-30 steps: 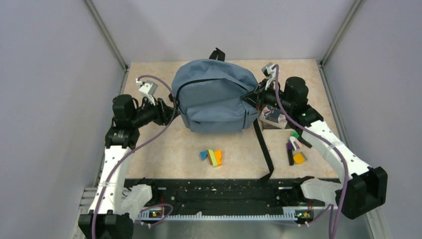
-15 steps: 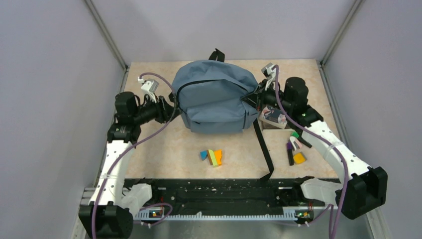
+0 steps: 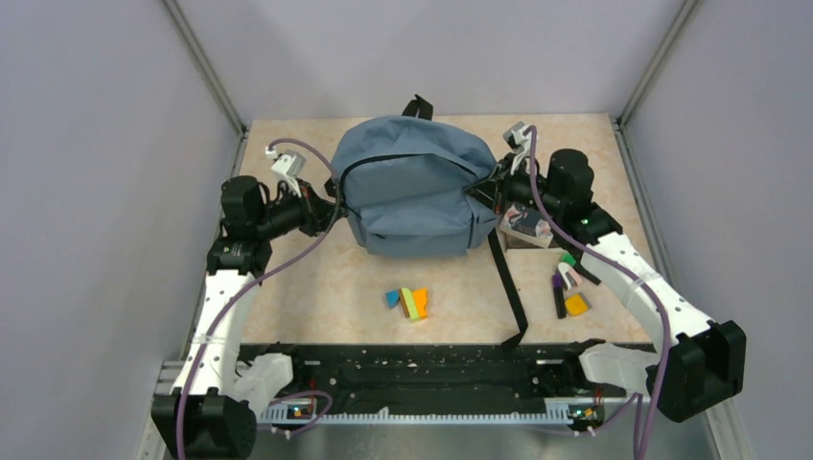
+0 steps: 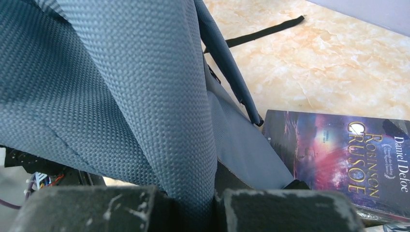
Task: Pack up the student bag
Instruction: Unzip the student bag at the center of the board.
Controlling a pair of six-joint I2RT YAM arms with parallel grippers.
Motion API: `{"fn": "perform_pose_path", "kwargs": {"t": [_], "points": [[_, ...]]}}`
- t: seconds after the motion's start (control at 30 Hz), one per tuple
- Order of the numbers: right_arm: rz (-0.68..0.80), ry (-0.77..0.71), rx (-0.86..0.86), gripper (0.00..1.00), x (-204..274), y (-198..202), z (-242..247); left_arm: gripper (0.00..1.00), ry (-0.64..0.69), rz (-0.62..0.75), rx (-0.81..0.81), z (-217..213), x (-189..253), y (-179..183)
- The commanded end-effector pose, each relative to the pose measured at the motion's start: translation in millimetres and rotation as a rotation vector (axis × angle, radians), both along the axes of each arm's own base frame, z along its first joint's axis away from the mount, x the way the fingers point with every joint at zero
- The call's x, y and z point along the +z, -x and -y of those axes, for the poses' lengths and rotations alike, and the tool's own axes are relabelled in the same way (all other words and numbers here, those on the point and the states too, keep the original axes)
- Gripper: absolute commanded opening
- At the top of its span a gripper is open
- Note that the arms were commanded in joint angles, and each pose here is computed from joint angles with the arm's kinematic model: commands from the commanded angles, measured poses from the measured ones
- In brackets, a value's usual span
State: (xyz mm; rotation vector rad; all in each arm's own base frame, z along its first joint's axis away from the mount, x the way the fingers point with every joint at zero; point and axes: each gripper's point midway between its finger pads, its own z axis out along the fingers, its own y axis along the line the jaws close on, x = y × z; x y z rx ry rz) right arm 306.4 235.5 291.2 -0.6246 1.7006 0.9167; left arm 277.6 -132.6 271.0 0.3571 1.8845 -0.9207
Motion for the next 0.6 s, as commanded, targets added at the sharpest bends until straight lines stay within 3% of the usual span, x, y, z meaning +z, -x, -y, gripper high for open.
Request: {"fn": "perform_pose_path", "kwargs": {"t": [0.0,0.23,0.57], "points": [[0.139,-0.067,0.02,0.0,43,3,-1,0.0,-0.024,0.085,0.012,-2,14,-3],[0.137,-0.042,-0.019,0.0,39,-2,4,0.0,-0.05,0.126,0.062,-10,19,-4],[0.109,-0.003,-0.063,0.0,25,-16,7,0.0,-0.011,0.192,-0.068,6,33,20]]}}
